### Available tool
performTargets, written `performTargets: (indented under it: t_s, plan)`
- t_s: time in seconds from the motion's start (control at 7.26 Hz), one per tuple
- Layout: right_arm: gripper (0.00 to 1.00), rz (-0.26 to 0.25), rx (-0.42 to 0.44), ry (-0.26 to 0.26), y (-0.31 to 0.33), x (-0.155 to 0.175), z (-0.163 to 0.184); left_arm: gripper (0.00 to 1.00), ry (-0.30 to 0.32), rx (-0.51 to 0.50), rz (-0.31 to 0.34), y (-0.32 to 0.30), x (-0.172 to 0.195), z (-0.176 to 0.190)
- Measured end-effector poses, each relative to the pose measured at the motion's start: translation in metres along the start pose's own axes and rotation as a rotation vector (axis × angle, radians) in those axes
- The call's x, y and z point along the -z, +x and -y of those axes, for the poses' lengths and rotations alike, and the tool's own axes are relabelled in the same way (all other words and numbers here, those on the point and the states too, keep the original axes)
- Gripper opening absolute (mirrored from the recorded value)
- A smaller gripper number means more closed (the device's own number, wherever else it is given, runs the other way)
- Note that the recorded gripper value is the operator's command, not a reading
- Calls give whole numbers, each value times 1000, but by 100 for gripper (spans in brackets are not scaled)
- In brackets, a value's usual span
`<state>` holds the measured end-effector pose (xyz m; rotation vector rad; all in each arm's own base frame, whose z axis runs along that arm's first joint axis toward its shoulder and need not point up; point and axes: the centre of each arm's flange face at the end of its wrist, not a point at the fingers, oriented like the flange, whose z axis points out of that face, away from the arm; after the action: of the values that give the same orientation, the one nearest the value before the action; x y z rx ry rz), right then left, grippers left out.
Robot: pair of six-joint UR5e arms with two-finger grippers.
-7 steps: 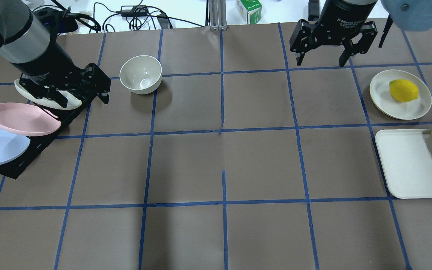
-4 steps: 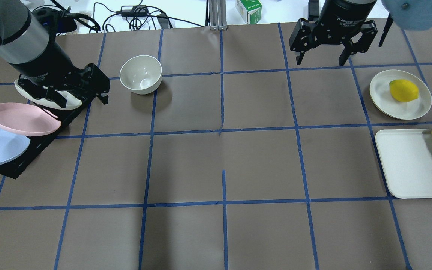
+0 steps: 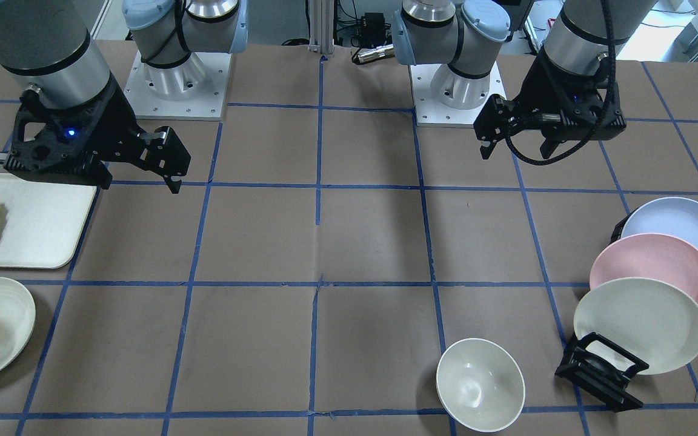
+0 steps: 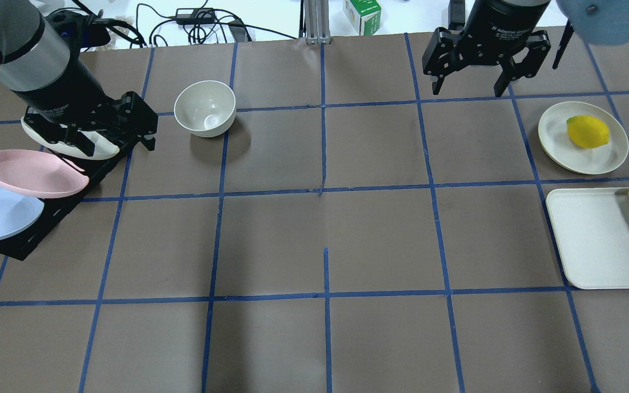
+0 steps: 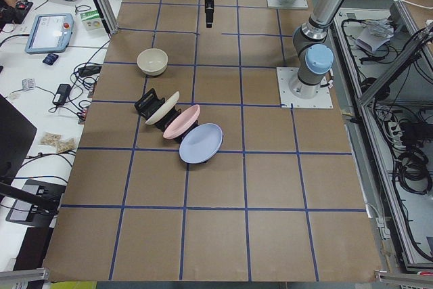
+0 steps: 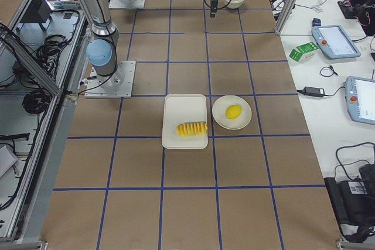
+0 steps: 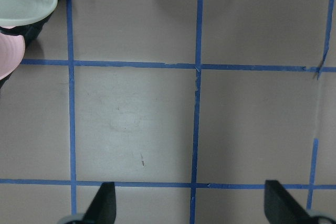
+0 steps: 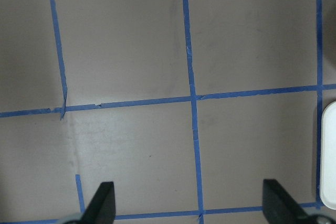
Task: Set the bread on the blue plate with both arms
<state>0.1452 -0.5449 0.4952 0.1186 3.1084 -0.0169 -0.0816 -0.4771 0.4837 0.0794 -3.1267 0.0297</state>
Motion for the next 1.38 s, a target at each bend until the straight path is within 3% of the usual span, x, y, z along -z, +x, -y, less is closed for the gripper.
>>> performTargets:
  t_s: [0.28,0.55,0.96,1.38]
  plan:
    - [100,0,1,0,-1,0,0,100,-3,49,24,-26,-1,7]
    - [100,0,1,-3,-1,-2,0,100,-10,158,71,-79,-2,14]
    - [100,0,0,-4,0,-2,0,100,-16,335,84,-193,2,9]
    - [100,-3,1,-6,0,-3,0,100,-15,350,83,-306,-1,-16]
